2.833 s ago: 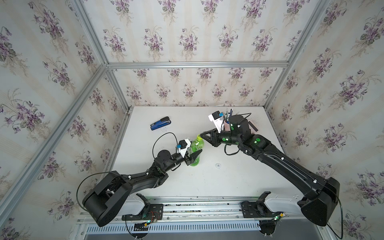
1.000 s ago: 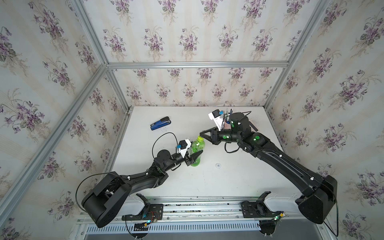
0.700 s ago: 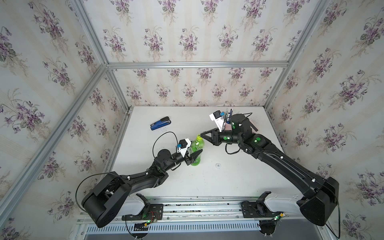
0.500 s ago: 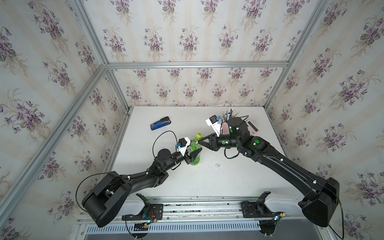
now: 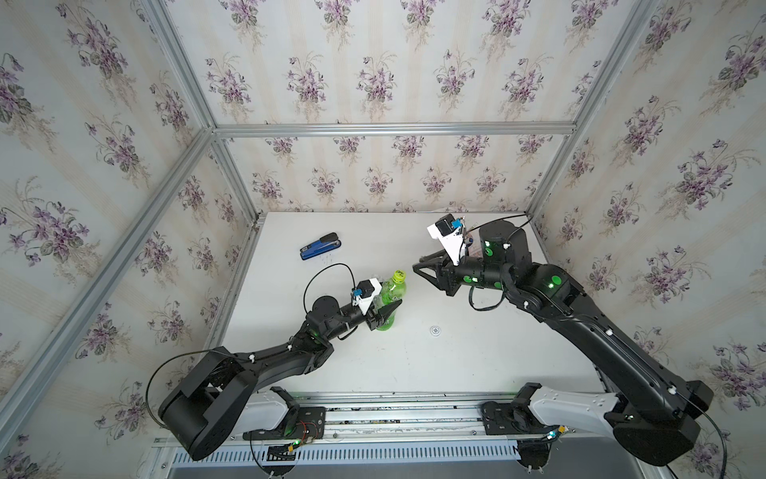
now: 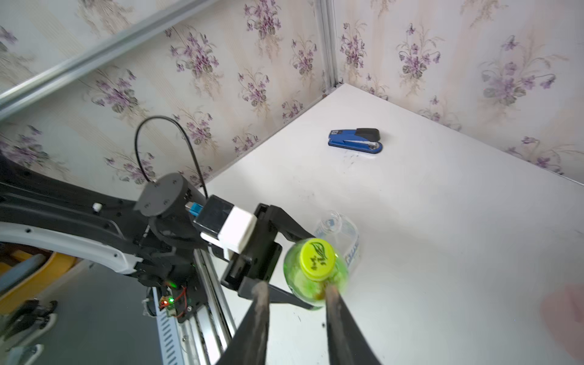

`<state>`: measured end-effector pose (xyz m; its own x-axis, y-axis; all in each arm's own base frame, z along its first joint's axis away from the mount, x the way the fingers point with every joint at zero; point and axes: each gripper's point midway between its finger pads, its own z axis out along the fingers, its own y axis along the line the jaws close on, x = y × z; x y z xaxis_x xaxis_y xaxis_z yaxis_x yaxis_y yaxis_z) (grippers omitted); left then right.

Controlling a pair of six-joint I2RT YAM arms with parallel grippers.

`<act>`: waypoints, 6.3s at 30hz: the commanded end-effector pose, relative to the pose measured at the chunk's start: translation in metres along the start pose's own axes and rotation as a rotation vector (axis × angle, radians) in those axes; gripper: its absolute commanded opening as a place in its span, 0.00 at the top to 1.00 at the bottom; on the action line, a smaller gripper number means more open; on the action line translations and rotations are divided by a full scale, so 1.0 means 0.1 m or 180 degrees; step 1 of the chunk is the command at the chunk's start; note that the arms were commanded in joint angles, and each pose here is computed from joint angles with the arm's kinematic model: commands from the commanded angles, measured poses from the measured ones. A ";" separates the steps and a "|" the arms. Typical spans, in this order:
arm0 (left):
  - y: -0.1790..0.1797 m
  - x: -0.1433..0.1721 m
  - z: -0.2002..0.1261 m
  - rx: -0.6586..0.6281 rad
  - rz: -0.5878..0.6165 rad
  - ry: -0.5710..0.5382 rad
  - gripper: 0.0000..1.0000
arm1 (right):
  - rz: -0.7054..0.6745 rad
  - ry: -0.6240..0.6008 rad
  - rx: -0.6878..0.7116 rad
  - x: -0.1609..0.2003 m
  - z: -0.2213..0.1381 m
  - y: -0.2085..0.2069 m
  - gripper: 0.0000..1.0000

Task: Screw on the bottle caps
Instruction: Screw the bottle cap onto the plastic bottle.

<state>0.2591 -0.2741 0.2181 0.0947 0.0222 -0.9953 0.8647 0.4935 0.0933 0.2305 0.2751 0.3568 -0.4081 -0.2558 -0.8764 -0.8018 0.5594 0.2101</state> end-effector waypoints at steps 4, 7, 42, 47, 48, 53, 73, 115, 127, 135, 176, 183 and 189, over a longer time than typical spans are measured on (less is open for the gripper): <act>-0.16 0.05 -0.07 0.0335 0.0529 0.0153 0.38 | -0.1160 0.0152 0.0210 0.14 -0.11 -0.10 0.00; -0.27 0.05 -0.10 0.0536 0.0636 0.0188 0.38 | -0.1935 0.0375 -0.0074 0.30 -0.11 0.00 0.00; -0.39 0.14 -0.06 0.0836 0.0620 0.0316 0.37 | -0.3424 0.1277 -0.1161 0.86 0.39 0.16 0.48; -0.40 0.13 -0.05 0.0831 0.0630 0.0319 0.37 | -0.3393 0.1312 -0.1159 0.88 0.42 0.16 0.61; -0.40 0.14 -0.06 0.0826 0.0633 0.0320 0.37 | -0.3389 0.1324 -0.1150 0.89 0.41 0.16 0.63; -0.40 0.11 -0.06 0.0828 0.0642 0.0300 0.37 | -0.3343 0.1441 -0.1096 0.97 0.42 0.11 0.71; -0.33 0.02 -0.02 -0.0347 0.1477 0.0197 0.39 | 0.2127 0.1666 0.0264 1.05 0.71 0.07 0.83; -0.48 0.31 -0.01 0.0734 0.0884 0.0647 0.38 | -0.4097 0.1943 -0.0956 1.17 0.29 0.07 0.46; -0.50 0.28 -0.02 0.0769 0.0866 0.0616 0.38 | -0.4394 0.2019 -0.0709 1.24 0.40 -0.06 0.67; -0.47 0.32 0.01 0.0724 0.0853 0.0672 0.38 | -0.4201 0.1844 -0.0650 1.16 0.39 0.01 0.57; -0.31 0.12 -0.08 -0.0518 0.1715 0.0354 0.41 | 0.3311 0.1705 -0.0684 1.28 0.90 0.09 0.87; -0.30 0.19 -0.07 -0.0634 0.1848 0.0460 0.41 | 0.2698 0.1215 -0.0486 1.14 0.70 -0.12 0.56; -0.18 0.29 -0.11 -0.0303 0.1320 0.0533 0.41 | 0.0514 0.0910 -0.0003 0.94 0.25 -0.34 0.25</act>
<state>0.2489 -0.2642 0.1796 0.3473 0.4623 -0.8159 0.6361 0.5231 0.5672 0.2238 0.2723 0.2570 -0.8468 -0.1750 -0.5024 -0.4956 0.6027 0.6254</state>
